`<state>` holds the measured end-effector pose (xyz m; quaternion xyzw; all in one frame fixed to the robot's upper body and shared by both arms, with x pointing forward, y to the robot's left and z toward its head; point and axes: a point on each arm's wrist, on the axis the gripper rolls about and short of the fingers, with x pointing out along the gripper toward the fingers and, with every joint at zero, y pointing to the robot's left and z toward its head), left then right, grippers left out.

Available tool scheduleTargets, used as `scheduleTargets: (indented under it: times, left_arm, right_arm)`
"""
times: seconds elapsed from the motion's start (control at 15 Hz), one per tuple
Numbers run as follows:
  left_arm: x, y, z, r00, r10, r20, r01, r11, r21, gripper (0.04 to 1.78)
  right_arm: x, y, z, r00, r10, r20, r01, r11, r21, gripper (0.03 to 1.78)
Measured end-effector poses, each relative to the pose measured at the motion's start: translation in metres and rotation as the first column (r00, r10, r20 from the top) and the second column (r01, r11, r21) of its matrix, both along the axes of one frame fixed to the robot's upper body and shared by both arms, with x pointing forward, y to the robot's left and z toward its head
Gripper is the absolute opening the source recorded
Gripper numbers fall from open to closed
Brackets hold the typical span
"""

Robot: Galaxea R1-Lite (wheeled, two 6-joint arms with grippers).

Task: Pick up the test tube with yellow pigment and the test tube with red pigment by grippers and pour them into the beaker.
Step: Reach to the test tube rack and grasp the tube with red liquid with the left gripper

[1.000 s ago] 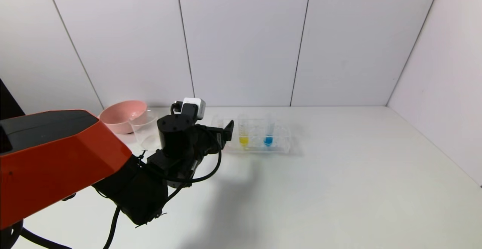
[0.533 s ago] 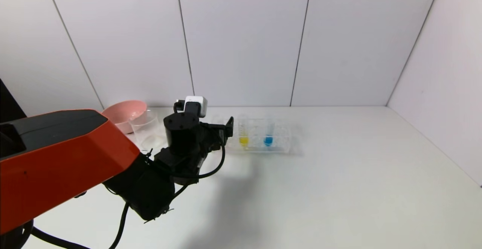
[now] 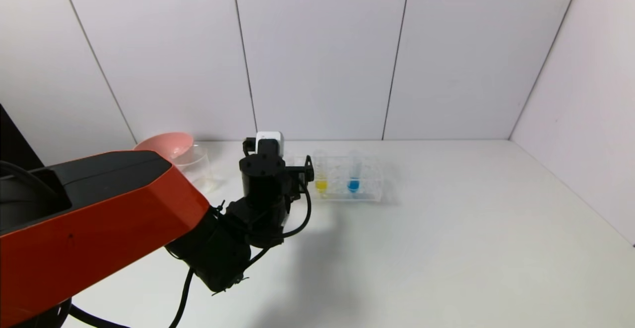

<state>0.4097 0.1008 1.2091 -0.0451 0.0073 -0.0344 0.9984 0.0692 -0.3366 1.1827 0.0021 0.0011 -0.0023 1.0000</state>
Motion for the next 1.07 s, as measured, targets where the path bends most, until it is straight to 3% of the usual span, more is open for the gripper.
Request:
scheduleTargets:
  times: [1.07]
  left_arm:
    - [0.0051,-0.0123,-0.0051,0.999,0.029,0.014,-0.029,1.0,-0.003,1.76]
  right_arm:
    - [0.0,0.0,0.0001,1.0,0.0,0.0,0.0,1.0,0.0,1.7]
